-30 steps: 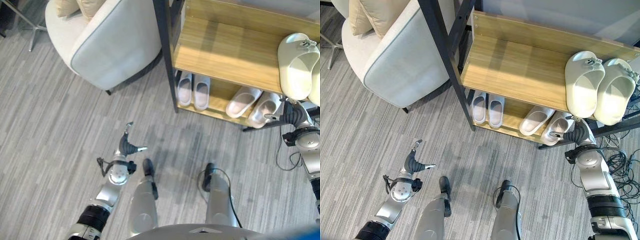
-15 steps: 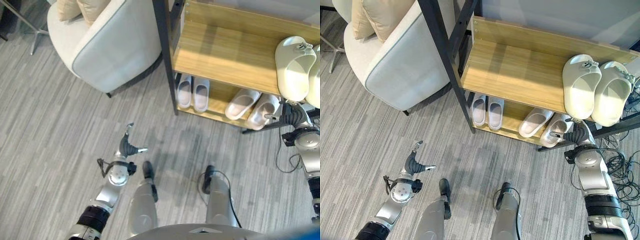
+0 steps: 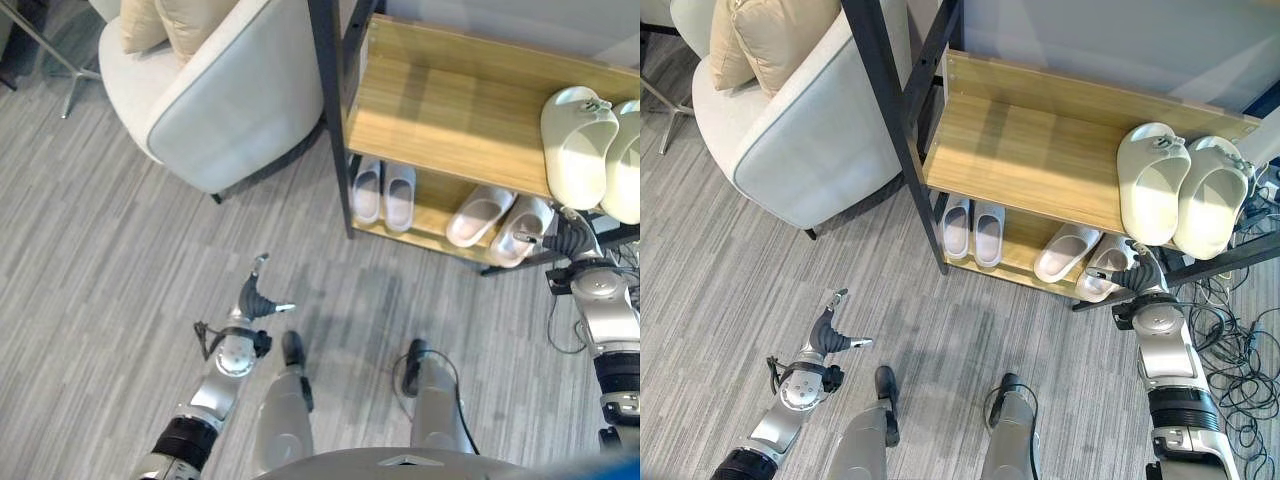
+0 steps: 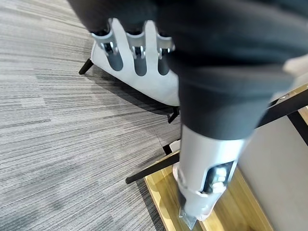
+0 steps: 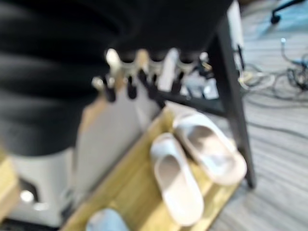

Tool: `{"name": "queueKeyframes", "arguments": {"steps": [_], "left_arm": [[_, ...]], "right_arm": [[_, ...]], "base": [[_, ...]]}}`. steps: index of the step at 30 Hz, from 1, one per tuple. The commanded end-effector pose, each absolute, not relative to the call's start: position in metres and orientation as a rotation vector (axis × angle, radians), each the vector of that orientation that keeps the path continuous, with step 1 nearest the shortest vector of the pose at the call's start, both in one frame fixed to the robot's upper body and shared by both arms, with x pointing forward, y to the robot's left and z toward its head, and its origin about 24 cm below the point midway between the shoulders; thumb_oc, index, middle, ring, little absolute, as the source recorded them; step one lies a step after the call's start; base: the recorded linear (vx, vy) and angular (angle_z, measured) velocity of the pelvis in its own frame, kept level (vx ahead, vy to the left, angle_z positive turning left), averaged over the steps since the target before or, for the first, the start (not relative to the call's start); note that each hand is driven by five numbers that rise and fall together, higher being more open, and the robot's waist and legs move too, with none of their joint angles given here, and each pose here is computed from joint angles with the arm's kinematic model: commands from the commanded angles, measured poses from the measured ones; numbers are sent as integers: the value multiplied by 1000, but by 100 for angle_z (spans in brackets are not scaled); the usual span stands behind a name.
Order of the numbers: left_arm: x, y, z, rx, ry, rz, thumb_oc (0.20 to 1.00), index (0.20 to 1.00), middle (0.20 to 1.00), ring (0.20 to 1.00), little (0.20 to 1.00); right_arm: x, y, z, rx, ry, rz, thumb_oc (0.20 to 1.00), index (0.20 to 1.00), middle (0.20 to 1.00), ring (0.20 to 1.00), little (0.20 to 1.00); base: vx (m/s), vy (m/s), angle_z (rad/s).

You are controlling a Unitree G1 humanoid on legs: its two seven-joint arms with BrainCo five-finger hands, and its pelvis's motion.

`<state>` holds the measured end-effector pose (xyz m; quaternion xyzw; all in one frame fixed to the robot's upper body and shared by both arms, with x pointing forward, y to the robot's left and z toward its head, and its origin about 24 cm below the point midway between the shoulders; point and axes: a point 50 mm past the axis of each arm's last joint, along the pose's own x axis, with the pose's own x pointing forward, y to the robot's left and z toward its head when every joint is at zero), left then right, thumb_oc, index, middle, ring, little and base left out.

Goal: Arrange the slippers neatly on the shoe rack.

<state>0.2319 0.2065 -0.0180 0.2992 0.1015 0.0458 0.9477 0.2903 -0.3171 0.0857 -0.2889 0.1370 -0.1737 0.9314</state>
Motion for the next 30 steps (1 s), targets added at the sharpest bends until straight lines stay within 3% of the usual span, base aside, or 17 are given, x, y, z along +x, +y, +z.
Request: {"name": "queueKeyframes", "arguments": {"steps": [1, 13, 24, 30], "left_arm": [[239, 219, 2, 655, 120, 124, 1000, 1000, 1000, 1000, 1000], [231, 219, -13, 650, 199, 79, 1000, 1000, 1000, 1000, 1000], [222, 198, -35, 569, 240, -49, 1000, 1000, 1000, 1000, 1000], [205, 193, -56, 492, 327, -69, 1000, 1000, 1000, 1000, 1000]], "right_arm": [[299, -327, 120, -584, 151, -432, 1000, 1000, 1000, 1000, 1000], [256, -315, 13, -490, 452, -362, 1000, 1000, 1000, 1000, 1000], [160, -287, -106, -316, 845, -358, 1000, 1000, 1000, 1000, 1000], [111, -295, -130, -295, 1023, -422, 1000, 1000, 1000, 1000, 1000]], "base": [[33, 4, -1], [35, -1, 0], [38, 23, 2], [53, 62, -1]]}}
